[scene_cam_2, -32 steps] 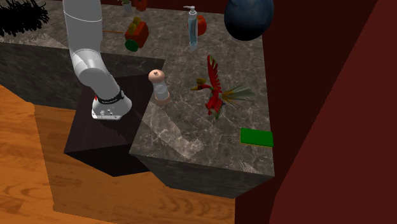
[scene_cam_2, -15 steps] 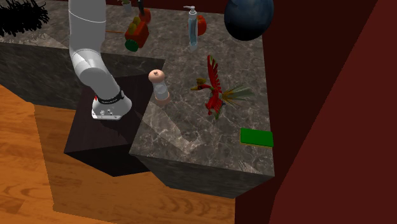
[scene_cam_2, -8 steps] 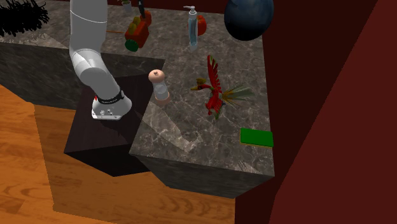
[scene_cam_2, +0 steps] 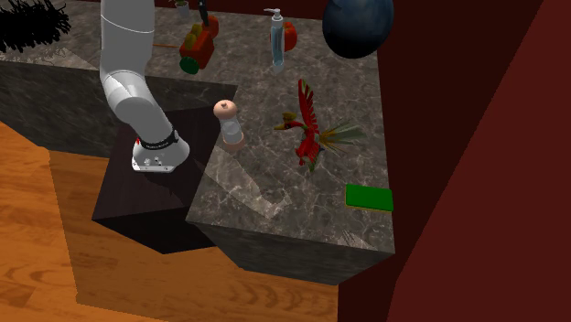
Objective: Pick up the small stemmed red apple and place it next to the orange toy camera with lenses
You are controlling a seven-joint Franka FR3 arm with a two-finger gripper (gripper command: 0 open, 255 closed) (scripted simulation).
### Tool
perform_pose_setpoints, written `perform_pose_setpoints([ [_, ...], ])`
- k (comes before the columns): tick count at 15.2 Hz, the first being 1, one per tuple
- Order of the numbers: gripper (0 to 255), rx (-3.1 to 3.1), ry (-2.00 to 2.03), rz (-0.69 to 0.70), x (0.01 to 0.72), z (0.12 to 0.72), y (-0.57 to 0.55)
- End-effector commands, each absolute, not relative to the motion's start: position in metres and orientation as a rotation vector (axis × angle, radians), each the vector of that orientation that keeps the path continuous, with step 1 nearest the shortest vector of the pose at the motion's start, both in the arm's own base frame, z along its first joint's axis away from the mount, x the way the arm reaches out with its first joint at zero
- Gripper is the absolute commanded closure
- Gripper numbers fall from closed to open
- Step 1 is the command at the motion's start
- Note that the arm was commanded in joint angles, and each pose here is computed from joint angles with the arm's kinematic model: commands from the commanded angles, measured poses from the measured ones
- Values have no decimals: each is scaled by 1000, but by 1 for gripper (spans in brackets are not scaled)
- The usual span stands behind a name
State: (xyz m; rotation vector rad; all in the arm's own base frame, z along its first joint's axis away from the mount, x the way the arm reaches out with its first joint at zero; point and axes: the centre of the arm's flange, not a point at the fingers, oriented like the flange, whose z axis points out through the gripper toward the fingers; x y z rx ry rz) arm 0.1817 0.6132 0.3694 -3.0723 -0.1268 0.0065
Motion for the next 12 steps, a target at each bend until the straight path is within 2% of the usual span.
perform_pose_setpoints([
  [1, 0, -3072, -127, 6, 182, 369, 613],
  [5, 0, -3072, -127, 6, 182, 419, 610],
  [12, 0, -3072, -127, 6, 182, 419, 610],
])
